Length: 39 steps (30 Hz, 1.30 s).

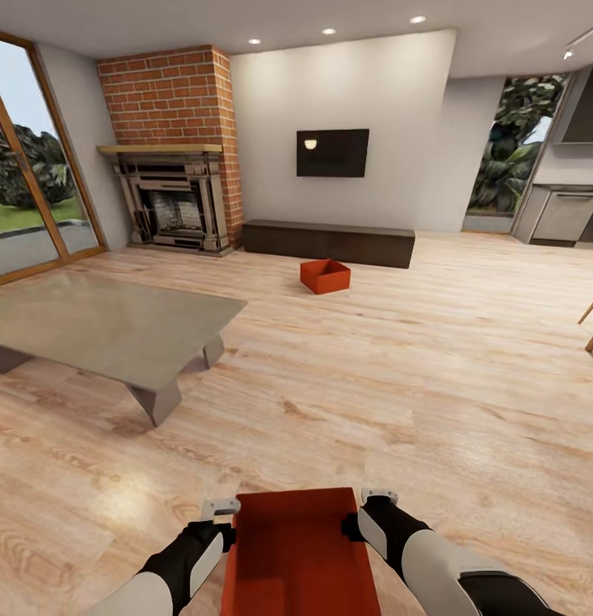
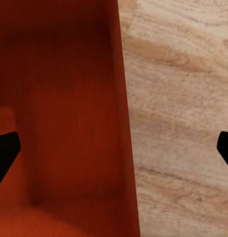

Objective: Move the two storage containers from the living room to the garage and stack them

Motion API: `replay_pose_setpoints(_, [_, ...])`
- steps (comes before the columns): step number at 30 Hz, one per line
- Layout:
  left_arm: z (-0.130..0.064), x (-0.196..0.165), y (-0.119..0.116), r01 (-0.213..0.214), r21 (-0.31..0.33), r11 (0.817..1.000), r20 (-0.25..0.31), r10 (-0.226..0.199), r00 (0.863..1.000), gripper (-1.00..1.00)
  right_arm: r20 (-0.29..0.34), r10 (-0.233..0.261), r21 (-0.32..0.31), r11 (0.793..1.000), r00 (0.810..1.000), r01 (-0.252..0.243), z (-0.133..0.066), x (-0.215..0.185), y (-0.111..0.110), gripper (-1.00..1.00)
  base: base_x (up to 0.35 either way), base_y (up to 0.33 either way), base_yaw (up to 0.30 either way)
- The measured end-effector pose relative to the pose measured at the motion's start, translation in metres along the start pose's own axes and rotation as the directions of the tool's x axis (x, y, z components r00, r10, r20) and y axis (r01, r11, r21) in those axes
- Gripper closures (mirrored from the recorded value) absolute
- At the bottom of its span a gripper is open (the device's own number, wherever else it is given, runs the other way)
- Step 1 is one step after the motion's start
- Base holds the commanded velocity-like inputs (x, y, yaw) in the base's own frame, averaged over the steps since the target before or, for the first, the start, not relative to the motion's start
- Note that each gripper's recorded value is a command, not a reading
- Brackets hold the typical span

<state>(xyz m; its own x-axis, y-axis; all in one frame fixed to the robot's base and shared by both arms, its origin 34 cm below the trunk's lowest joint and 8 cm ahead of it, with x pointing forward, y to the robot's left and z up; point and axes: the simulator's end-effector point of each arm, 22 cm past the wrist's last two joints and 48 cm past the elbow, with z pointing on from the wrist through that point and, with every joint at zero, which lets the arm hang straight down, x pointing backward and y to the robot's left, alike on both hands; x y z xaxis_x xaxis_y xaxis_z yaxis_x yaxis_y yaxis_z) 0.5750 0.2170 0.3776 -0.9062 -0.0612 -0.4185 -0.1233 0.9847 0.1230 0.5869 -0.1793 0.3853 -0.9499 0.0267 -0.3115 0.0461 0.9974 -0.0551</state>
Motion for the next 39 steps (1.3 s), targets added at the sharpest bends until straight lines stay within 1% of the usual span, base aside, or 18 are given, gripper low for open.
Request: replay_pose_setpoints(39, [0.069,0.053,-0.007,0.001,-0.001,1.000,0.001,-0.001,1.000,-1.00,0.002,0.001,0.001,1.000,1.000,-0.001,0.075,0.044,0.003,-1.00,0.000,0.000,0.000])
